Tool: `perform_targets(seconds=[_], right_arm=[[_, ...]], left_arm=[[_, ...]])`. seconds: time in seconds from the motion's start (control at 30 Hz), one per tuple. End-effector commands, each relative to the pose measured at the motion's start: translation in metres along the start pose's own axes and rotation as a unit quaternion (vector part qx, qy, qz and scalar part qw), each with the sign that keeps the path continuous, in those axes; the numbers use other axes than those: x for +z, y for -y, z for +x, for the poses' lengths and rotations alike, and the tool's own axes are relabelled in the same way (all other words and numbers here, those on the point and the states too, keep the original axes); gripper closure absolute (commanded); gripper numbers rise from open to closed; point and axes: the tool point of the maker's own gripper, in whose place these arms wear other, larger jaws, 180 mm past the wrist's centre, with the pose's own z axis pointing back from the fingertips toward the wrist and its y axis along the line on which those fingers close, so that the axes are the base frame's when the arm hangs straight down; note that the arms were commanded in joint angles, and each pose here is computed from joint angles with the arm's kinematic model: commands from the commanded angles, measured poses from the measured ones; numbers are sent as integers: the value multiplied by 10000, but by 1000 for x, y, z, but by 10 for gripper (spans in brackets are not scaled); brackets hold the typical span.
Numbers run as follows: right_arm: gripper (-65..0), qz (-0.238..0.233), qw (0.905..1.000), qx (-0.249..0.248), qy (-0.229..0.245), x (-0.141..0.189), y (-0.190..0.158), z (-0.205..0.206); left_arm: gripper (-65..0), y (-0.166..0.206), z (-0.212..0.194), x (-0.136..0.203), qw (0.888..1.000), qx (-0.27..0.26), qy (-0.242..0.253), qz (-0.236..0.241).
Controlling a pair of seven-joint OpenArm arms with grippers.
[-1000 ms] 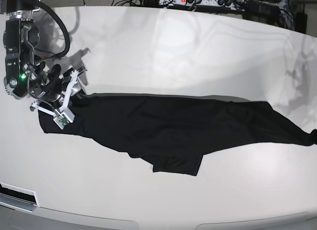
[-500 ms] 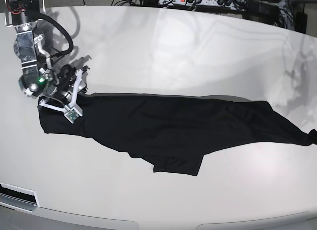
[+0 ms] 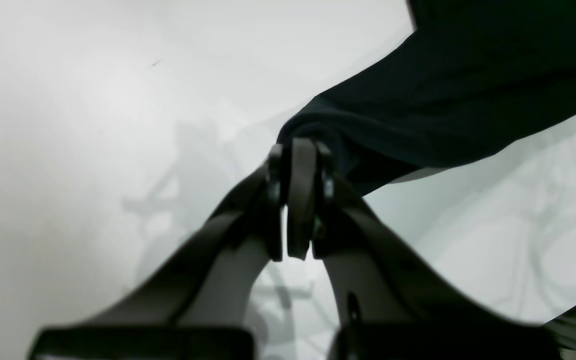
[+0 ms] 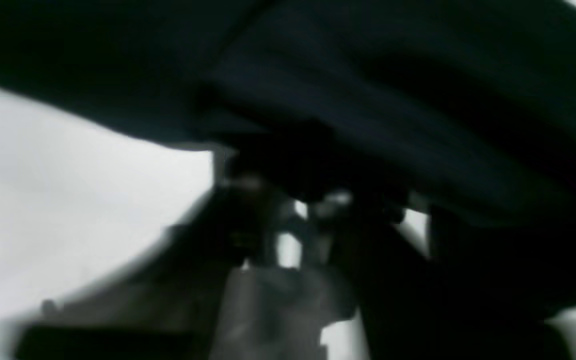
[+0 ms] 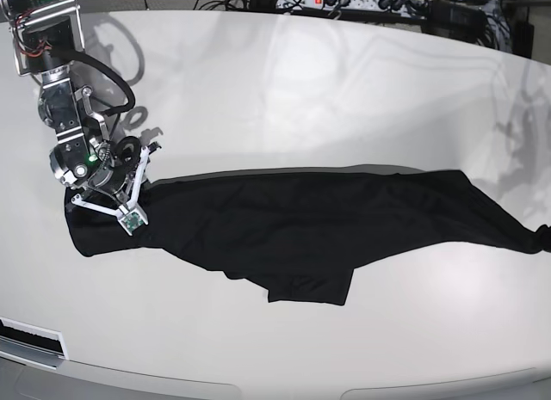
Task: Layout the t-shirt on the table in an organized manner, then fold the t-shirt properly
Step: 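Drag the held t-shirt end with the right gripper to straighten it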
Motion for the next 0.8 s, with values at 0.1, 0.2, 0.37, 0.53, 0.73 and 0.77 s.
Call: perform_targets(seconds=[0.1,0.2,0.37,0.53,0.73,0.77], right_arm=[[0,-311,9990,-56,-310,5,22,-3],[0,-568,9968,-100,-549,17,37,3],[0,-646,9976,226,-118,64,38,32],[0,-660,9900,964,794,123,24,65],[0,-951,9828,1118,1120,163,38,67],[0,-1034,9830,967,1171,168,46,67]], left_arm=[[0,-5,22,12,9995,-118,280,58],[0,-7,22,14,9995,-139,268,78],[0,-4,31,24,9989,-319,333,-78],[0,6,41,36,9978,-218,433,-444],[0,9,45,43,9975,-211,376,-558],[0,8,45,44,9976,-224,372,-543]])
